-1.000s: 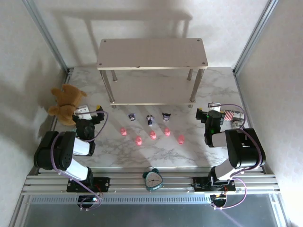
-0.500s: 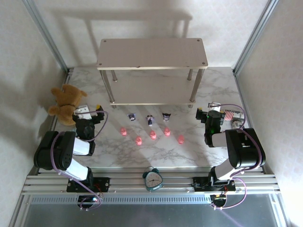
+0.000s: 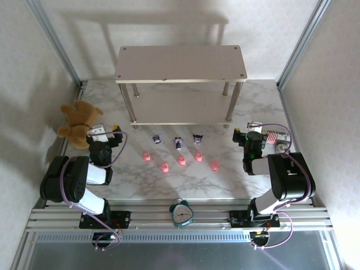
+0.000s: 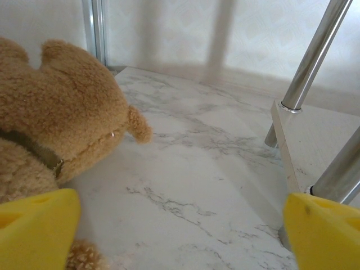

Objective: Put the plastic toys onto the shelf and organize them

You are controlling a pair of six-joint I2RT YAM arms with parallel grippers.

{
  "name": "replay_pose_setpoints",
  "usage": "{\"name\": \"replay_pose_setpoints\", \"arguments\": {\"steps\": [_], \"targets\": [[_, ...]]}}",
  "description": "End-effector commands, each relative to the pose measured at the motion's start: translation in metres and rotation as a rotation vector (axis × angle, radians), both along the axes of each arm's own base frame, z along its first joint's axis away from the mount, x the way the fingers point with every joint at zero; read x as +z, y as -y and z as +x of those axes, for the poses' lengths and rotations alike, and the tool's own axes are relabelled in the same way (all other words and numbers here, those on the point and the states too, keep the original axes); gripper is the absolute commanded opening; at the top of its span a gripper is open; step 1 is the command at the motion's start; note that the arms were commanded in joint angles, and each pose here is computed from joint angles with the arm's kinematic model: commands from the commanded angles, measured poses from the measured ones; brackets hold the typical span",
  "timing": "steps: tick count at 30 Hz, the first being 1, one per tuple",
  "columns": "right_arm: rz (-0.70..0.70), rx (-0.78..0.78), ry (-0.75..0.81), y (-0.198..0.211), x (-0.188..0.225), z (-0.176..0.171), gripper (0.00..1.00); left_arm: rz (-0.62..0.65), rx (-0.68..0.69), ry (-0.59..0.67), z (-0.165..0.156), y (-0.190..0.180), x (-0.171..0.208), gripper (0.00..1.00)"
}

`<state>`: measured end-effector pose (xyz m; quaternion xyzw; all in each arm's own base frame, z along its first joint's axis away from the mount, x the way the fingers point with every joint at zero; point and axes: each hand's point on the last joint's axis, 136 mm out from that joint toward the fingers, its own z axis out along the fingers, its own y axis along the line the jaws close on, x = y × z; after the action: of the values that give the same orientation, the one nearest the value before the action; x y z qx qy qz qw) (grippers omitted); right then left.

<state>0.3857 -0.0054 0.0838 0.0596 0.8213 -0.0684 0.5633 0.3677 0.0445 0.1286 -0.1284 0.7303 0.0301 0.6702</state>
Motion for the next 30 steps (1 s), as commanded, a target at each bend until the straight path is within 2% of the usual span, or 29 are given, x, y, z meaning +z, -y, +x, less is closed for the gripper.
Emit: {"name": "replay_pose_setpoints", "arguments": {"steps": [1,5,11,20,22,25,30], "targets": [[0.013,-0.003,0.022,-0.001,0.006,0.005,0.98,-0.012,-0.009,0.012,0.004,0.0,0.004,0.78],[0.016,-0.018,0.018,0.003,0.009,0.004,0.88,-0.021,0.05,-0.008,0.008,-0.009,0.014,0.68],[0.017,-0.018,0.014,0.002,0.01,0.004,0.87,0.005,0.022,-0.046,0.006,0.011,0.058,0.55],[-0.001,0.022,0.004,-0.005,0.014,0.007,0.82,-0.102,-0.009,-0.049,-0.012,0.047,0.107,0.54],[0.007,0.0,-0.056,-0.002,0.039,0.014,0.83,-0.105,-0.04,-0.046,-0.016,0.052,0.116,0.54],[0.014,0.041,-0.056,-0.011,0.087,0.013,0.8,-0.104,-0.075,-0.033,-0.019,0.056,0.132,0.55],[0.12,0.04,-0.12,-0.032,0.124,-0.023,0.79,-0.127,-0.067,-0.054,-0.017,0.056,0.138,0.55]]}}
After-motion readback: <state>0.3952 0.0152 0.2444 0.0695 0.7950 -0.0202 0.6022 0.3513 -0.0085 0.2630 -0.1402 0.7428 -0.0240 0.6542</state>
